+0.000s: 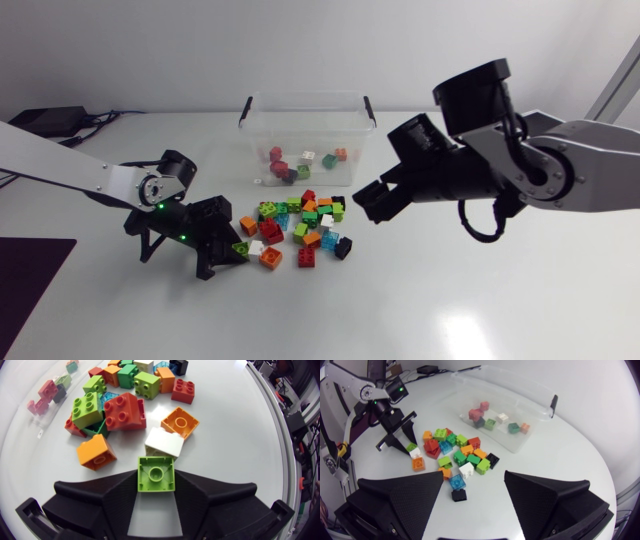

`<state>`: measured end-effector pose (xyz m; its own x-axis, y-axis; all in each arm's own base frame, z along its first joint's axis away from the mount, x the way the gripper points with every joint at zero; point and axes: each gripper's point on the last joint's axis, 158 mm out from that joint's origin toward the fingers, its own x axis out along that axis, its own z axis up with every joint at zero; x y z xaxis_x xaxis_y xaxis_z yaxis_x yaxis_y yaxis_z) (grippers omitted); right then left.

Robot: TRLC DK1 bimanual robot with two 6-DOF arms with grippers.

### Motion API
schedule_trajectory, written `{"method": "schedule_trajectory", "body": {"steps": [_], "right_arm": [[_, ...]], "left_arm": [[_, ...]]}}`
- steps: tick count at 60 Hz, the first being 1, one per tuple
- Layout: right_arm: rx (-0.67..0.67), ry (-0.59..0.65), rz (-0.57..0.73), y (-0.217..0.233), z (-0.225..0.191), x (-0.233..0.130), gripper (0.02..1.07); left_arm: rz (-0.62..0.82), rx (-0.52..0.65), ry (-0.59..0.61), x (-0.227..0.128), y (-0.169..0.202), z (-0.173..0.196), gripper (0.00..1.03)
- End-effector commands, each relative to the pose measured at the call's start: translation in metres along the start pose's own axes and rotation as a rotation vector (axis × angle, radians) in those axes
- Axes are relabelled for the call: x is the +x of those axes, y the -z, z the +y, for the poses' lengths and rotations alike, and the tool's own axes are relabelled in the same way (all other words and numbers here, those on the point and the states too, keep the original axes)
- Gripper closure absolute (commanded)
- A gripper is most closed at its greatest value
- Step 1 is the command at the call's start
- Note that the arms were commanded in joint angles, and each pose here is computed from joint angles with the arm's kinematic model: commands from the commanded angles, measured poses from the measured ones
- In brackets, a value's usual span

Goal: Place the duplo bricks in the container

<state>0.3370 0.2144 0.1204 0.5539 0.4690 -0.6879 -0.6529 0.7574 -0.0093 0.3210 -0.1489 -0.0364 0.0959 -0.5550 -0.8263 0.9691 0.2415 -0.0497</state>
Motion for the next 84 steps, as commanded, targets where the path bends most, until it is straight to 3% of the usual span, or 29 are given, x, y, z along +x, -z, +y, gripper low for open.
{"method": "schedule_trajectory", "body": {"steps": [1,13,26,56,64,84], "right_arm": [[-0.047,-0.041,0.107,0.027,0.016,0.019,0.17],[-0.112,-0.062,0.247,0.062,0.032,0.047,0.17],[-0.198,-0.075,0.315,0.068,0.028,0.061,0.17],[-0.299,-0.12,0.465,0.083,0.019,0.095,0.18],[-0.31,-0.127,0.502,0.085,0.019,0.101,0.3],[-0.336,-0.12,0.591,0.101,0.018,0.115,0.31]], "left_arm": [[0.002,0.031,-0.001,-0.01,-0.001,-0.01,0.63],[0.01,0.036,-0.032,-0.027,-0.004,-0.013,0.63],[-0.008,0.045,-0.07,-0.05,-0.018,-0.016,0.63],[-0.124,0.016,-0.197,-0.102,-0.089,-0.016,0.65],[-0.155,-0.012,-0.221,-0.111,-0.106,-0.01,0.65],[-0.225,-0.038,-0.293,-0.132,-0.137,0.008,0.65]]}}
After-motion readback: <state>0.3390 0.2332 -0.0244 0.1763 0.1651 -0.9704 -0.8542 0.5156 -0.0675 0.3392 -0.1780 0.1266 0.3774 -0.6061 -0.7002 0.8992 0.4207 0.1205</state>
